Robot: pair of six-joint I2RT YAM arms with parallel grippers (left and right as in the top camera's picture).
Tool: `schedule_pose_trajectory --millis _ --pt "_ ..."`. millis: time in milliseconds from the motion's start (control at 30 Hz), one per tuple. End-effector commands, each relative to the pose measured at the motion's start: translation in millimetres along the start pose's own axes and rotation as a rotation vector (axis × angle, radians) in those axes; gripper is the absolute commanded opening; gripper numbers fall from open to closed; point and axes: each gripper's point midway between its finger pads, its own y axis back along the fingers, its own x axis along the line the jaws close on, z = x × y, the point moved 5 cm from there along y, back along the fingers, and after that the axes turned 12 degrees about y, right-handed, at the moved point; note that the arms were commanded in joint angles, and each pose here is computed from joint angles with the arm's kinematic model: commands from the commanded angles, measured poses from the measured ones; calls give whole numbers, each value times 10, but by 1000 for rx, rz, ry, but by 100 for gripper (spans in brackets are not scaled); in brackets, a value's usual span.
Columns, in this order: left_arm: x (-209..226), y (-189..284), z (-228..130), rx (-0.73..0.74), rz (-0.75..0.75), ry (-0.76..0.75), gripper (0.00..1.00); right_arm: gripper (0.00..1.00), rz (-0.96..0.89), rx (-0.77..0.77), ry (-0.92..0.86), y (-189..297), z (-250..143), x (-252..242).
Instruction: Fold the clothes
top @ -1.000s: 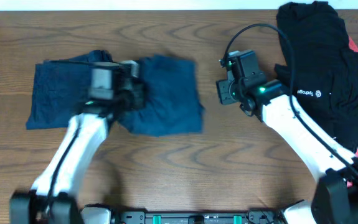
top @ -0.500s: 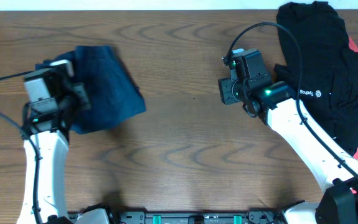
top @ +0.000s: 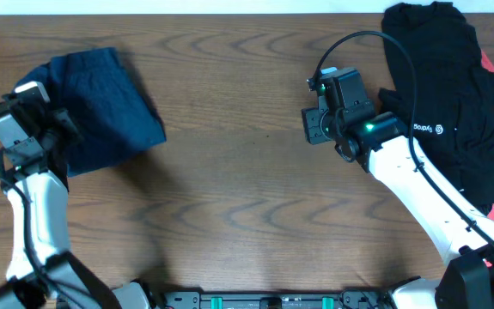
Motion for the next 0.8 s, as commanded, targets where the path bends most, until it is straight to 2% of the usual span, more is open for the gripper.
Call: schedule_pose_trajectory --millis 0,133,500,767 --pt "80 -104 149 -42 8 0 6 55 -18 -33 0 84 93 -51" --pt "61 -137 158 -47 -16 8 6 55 -18 -33 0 85 94 -51" --pt "-440 354 496 -146 -311 -58 6 55 -52 -16 0 83 60 -95" --pt "-491 582 666 -222 -318 -81 6 55 -52 -11 0 83 52 -95"
